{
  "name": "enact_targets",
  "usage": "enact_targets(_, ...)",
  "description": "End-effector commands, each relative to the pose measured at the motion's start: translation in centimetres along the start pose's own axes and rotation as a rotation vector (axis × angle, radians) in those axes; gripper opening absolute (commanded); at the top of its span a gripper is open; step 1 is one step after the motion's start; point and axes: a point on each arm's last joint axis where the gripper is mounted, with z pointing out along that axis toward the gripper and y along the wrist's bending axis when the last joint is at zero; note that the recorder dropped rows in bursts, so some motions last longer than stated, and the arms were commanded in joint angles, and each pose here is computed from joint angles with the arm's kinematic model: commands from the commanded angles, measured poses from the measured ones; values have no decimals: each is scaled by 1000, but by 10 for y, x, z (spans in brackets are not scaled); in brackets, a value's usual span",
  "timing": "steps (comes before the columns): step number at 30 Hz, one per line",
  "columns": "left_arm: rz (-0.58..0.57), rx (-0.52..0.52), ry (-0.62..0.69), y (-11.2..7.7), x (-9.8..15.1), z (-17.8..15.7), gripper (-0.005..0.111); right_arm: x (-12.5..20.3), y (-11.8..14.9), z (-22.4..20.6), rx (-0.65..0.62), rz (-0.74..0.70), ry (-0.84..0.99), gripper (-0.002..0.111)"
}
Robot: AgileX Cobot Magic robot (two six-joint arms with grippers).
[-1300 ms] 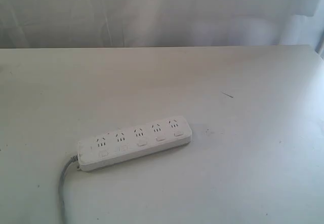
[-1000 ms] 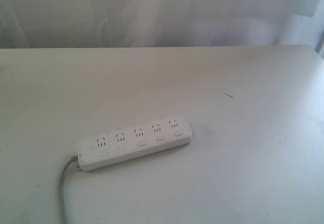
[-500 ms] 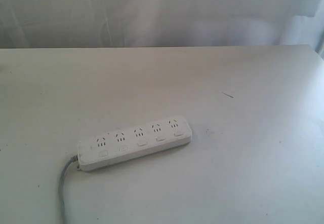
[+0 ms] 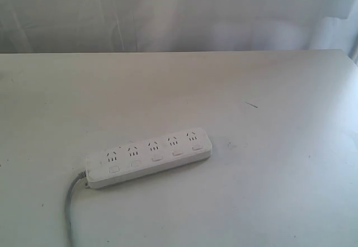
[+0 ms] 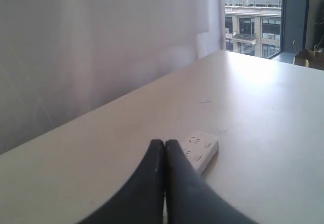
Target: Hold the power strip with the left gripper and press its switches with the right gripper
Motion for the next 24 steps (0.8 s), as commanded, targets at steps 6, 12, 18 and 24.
enact_targets(6,-80,58,1,-6,-3,-2,0,1,0,0,4,-9,-2,0)
enact_targets(12,-79,64,7,-6,-2,-2,0,1,0,0,4,-9,-2,0)
enact_targets(18,-127,106,-23,-10,-6,-2,0,1,0,0,4,-9,-2,0)
enact_targets(24,-141,141,-7,-13,-3,-2,0,1,0,0,4,-9,-2,0)
